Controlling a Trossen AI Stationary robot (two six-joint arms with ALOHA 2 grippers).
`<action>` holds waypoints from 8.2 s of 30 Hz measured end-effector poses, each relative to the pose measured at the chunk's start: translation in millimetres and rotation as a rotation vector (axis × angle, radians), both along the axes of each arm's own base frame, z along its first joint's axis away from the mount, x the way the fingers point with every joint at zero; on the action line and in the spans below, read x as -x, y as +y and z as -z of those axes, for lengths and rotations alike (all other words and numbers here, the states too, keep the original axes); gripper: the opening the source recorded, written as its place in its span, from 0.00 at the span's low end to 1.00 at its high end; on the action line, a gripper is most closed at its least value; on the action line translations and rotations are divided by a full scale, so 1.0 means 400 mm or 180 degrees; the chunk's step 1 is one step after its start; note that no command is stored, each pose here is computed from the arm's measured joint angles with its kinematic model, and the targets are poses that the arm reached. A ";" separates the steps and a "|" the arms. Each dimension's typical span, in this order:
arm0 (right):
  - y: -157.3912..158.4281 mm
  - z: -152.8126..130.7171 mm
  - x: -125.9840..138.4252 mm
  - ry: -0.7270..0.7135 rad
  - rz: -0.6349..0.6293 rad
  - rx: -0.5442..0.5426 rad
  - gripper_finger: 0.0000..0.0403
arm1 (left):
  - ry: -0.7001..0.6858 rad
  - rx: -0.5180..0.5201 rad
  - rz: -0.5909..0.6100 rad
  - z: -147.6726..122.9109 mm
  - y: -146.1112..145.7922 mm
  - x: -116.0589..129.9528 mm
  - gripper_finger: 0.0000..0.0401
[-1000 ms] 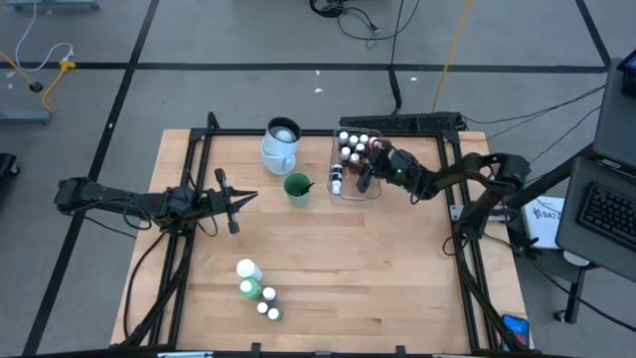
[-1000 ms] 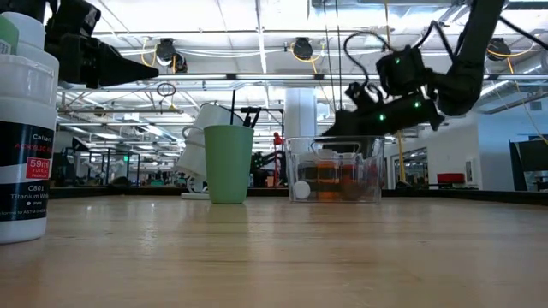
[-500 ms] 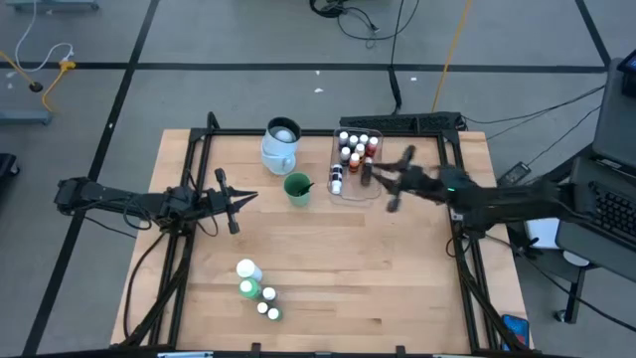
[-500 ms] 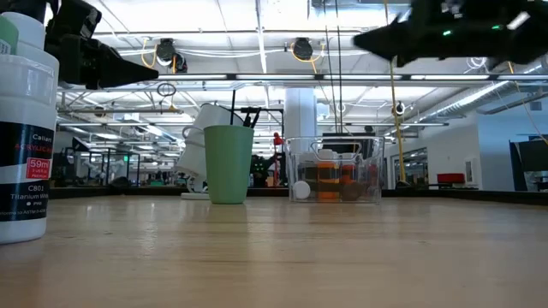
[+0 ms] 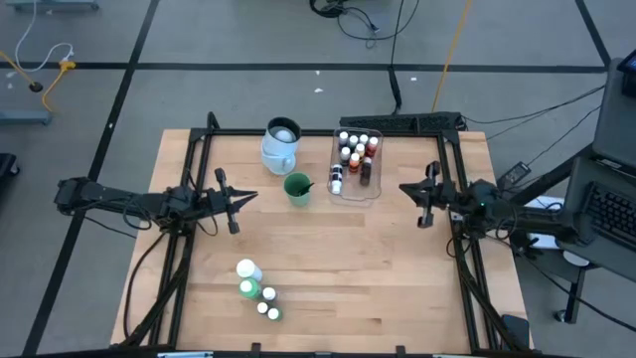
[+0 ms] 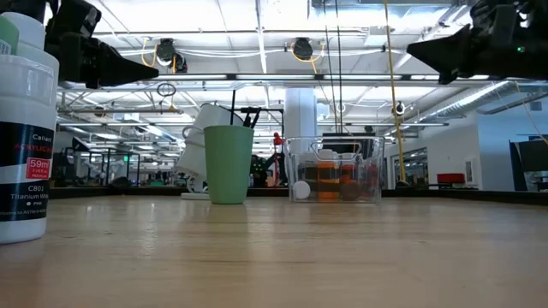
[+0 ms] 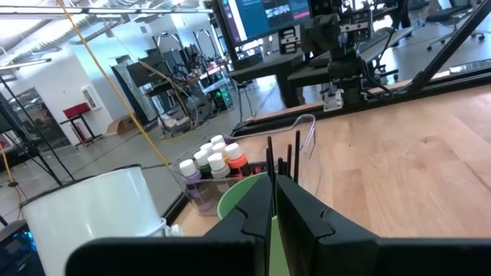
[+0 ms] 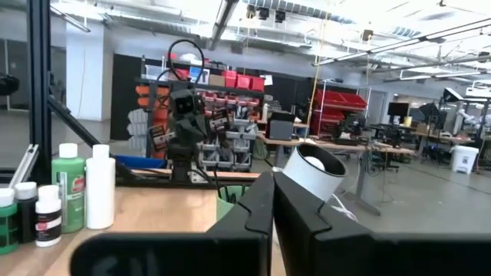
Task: Pick & Place Paint Supplies
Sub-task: Put the green paint bottle into the transparent bin
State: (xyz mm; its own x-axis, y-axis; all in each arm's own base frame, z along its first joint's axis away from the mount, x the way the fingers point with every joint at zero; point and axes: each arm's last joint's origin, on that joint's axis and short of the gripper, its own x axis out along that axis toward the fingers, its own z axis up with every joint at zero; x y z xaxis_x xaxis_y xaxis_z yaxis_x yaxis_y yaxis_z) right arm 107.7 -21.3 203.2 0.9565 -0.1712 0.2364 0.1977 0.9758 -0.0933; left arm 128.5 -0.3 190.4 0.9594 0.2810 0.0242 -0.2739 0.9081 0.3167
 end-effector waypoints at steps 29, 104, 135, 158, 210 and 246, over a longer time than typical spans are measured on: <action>-0.006 0.058 -0.003 0.0360 0.0187 -0.0365 0.00 | -0.0002 -0.0020 0.0000 -0.001 0.000 0.000 0.06; 0.015 0.041 -0.012 0.0275 -0.0097 0.0452 0.00 | 0.3416 0.1699 0.0715 -0.312 -0.522 -0.399 0.07; 0.014 0.060 -0.019 0.0451 -0.0199 -0.0055 0.00 | 0.4124 0.1432 0.0891 -0.123 -0.626 -0.449 0.73; 0.014 0.061 -0.019 0.0464 -0.0200 -0.0069 0.00 | 0.4293 0.1179 0.0817 -0.085 -0.605 -0.441 0.73; 0.014 0.060 -0.019 0.0525 -0.0114 0.0469 0.00 | 0.2265 0.1675 -0.0400 -0.317 0.366 -0.805 0.25; 0.014 0.060 -0.021 0.0513 -0.0124 0.0418 0.00 | 0.3162 0.1280 -0.0738 -0.063 0.361 -0.890 0.25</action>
State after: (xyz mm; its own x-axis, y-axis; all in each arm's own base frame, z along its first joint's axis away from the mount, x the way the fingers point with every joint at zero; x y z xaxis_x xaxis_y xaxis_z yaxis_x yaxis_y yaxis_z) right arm 115.9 -15.7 179.4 0.9890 -0.1112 0.0976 0.1324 0.9598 -0.2476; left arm 484.4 143.9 215.8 0.4231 0.2713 -0.8645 -0.2379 0.9539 0.1829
